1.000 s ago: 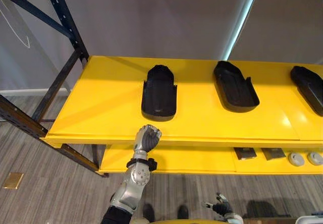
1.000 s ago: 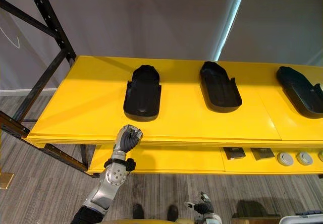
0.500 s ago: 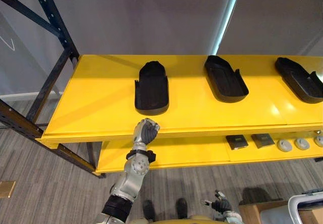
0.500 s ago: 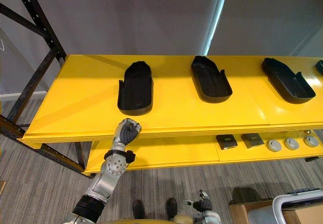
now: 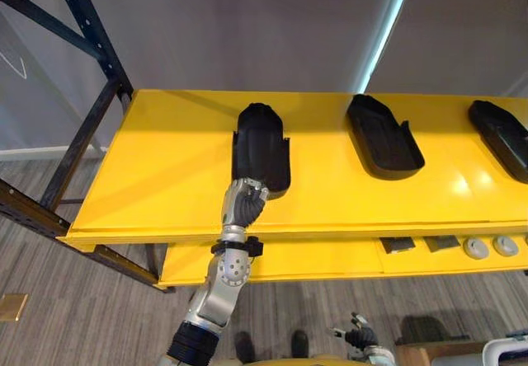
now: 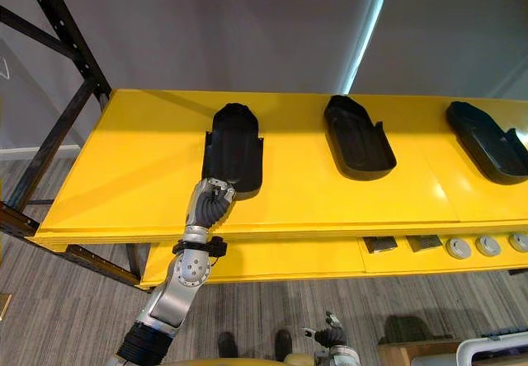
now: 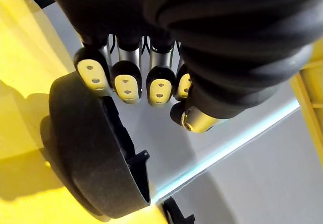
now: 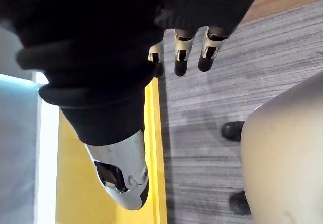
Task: Walk over and take plastic housings, then place them on the shelf
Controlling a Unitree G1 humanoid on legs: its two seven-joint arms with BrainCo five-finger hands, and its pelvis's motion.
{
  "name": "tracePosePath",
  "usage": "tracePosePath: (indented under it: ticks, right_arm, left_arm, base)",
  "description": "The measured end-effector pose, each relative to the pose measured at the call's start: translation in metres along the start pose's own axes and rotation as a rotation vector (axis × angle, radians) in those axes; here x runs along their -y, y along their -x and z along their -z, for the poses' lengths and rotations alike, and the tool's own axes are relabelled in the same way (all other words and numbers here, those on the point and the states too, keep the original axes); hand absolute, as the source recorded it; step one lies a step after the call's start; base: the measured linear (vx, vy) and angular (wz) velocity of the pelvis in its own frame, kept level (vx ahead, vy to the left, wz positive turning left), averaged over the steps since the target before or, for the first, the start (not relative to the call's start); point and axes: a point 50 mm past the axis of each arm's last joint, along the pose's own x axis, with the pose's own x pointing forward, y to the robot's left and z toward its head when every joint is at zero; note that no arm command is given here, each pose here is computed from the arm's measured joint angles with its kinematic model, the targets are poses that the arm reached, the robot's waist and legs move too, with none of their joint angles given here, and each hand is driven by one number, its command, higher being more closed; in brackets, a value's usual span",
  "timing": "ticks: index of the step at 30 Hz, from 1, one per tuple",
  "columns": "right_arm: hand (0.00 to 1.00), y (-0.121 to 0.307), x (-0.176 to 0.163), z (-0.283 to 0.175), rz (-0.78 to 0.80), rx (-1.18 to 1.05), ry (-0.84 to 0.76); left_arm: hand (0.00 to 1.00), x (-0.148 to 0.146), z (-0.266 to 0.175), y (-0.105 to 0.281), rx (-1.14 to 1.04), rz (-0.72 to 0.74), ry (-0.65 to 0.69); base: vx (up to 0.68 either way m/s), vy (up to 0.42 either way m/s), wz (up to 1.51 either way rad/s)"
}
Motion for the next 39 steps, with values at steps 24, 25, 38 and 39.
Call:
tracePosePath:
  ticks: [24, 25, 38, 39]
  right_arm:
    - [0.0, 0.0, -0.003, -0.002, -0.013, 0.008, 0.012]
    - [0.0, 0.0, -0.003, -0.002, -0.013, 0.009, 0.012]
    - [0.0, -0.004, -0.005, -0.014, -0.021, 0.038, 0.015]
    - [0.0, -0.004, -0.005, -0.015, -0.02, 0.039, 0.014]
  left_arm:
    - [1.0, 0.016, 0.013, -0.013, -0.053, 0.075, -0.041]
    - [1.0, 0.016, 0.014, -0.015, -0.059, 0.077, -0.048]
    - [1.0, 0.007, 0.014, -0.042, -0.074, 0.036, -0.09]
    - [1.0, 0.007, 0.015, -0.042, -0.074, 0.035, -0.09]
  base:
    - [-0.01, 0.0, -0.04]
    - [0.09, -0.001, -0.01]
    - [0.01, -0.006, -0.02]
    - [0.0, 0.0, 0.0]
